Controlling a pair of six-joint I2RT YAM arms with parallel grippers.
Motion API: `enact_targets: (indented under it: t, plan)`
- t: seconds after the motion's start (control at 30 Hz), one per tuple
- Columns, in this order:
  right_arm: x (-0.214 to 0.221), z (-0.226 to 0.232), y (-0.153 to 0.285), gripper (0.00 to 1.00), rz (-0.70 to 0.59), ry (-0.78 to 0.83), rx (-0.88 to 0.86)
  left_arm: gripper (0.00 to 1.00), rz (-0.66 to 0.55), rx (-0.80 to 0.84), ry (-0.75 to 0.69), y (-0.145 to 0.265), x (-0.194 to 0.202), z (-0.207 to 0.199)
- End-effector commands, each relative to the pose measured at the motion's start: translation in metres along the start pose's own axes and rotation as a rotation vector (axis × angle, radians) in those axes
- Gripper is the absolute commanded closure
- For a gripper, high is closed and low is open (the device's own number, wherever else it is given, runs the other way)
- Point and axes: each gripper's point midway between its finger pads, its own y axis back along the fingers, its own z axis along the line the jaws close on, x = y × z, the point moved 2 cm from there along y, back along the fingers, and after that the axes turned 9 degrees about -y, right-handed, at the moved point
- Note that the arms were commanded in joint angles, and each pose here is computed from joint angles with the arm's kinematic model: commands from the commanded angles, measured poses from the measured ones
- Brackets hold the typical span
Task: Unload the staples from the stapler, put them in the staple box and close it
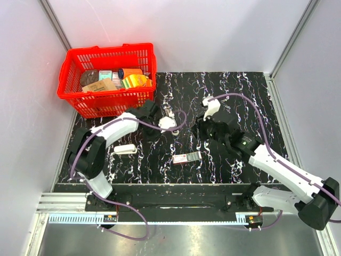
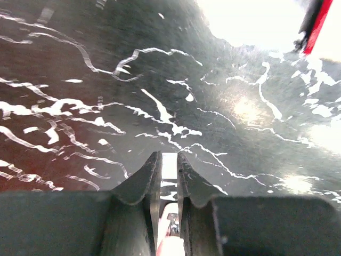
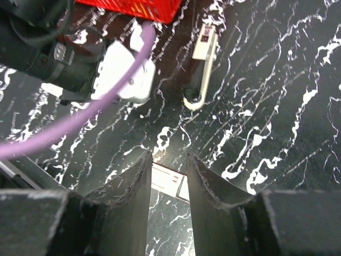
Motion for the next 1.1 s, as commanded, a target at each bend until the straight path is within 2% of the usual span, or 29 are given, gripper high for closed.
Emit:
enact_targets:
  t: [0.0,0.17,0.33,0.43,0.57,0.63,0.8,1.07]
  plan:
    - [-0.042,0.023,0.021,0.62,-0.1,-0.028,-0.095,1.0,-0.285,-0.081,0.119,0.079,-0.057,0.027]
    - [-0.059,0.04,0.032,0.6,-0.133,-0.052,-0.169,0.99,-0.653,-0.032,0.227,0.177,-0.108,0.036]
    - [-0.079,0.063,0.049,0.51,-0.171,-0.031,-0.29,0.98,-0.934,0.123,0.219,0.266,-0.159,0.022]
    - [-0.097,0.082,0.059,0.48,-0.216,-0.063,-0.38,0.98,-1.055,0.261,0.246,0.301,-0.185,0.017]
    - [-0.112,0.105,0.065,0.46,-0.262,-0.11,-0.512,0.98,-1.191,0.508,0.409,0.319,-0.199,0.01]
    - [-0.121,0.117,0.071,0.46,-0.29,-0.124,-0.583,0.98,-1.277,0.573,0.39,0.329,-0.2,0.005]
    - [-0.132,0.134,0.085,0.46,-0.329,-0.152,-0.714,1.0,-1.302,0.662,0.417,0.331,-0.2,0.001]
    - [-0.138,0.136,0.072,0.47,-0.322,-0.169,-0.71,1.0,-1.326,0.654,0.432,0.327,-0.196,-0.004]
